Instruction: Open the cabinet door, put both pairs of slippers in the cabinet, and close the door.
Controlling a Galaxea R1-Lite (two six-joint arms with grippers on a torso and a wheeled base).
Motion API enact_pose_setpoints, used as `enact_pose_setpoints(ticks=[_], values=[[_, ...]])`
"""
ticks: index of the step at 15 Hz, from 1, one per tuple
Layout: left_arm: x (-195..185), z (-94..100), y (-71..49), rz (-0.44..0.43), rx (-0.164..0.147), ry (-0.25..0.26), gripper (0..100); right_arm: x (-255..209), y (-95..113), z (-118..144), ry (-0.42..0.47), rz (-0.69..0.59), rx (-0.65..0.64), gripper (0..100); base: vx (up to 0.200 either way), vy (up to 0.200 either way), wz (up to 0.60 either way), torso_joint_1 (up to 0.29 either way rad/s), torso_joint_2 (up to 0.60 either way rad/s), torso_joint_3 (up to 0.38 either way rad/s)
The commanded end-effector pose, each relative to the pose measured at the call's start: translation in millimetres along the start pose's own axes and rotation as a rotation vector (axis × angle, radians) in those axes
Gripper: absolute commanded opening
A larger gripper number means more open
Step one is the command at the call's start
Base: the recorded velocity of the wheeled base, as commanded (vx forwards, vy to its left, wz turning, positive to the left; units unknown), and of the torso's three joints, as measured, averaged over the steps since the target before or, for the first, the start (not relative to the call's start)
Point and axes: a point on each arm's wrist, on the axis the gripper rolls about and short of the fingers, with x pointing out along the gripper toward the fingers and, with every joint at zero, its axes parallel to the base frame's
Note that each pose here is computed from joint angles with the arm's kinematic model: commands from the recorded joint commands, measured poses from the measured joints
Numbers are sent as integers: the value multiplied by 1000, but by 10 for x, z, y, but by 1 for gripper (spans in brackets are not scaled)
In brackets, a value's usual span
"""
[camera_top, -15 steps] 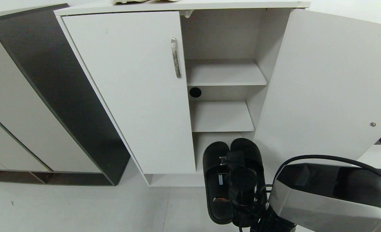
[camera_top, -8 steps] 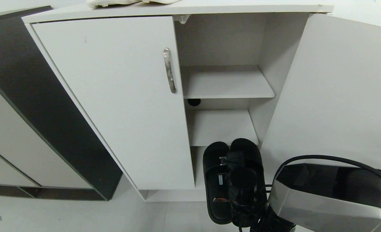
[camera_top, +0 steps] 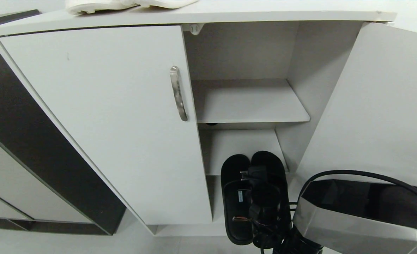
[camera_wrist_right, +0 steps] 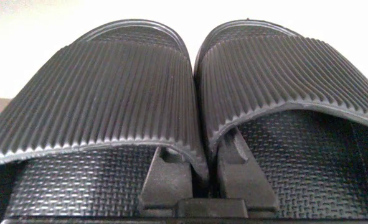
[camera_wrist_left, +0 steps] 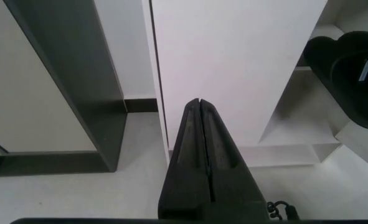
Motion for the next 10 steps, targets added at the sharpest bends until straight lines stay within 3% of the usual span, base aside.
enact_pose_setpoints(ticks=[1, 7, 10], values=[[1, 1, 0, 0, 0, 1, 0, 52, 14, 33, -11, -6, 17, 0, 0, 0, 0, 0, 0, 0], [1, 1, 0, 2, -2, 1, 0, 576, 66, 42, -23, -53, 33, 0, 0, 0, 0, 0, 0, 0], [1, 1, 0, 3, -2, 1, 0, 768, 82, 154, -29, -9, 54, 0, 0, 0, 0, 0, 0, 0]])
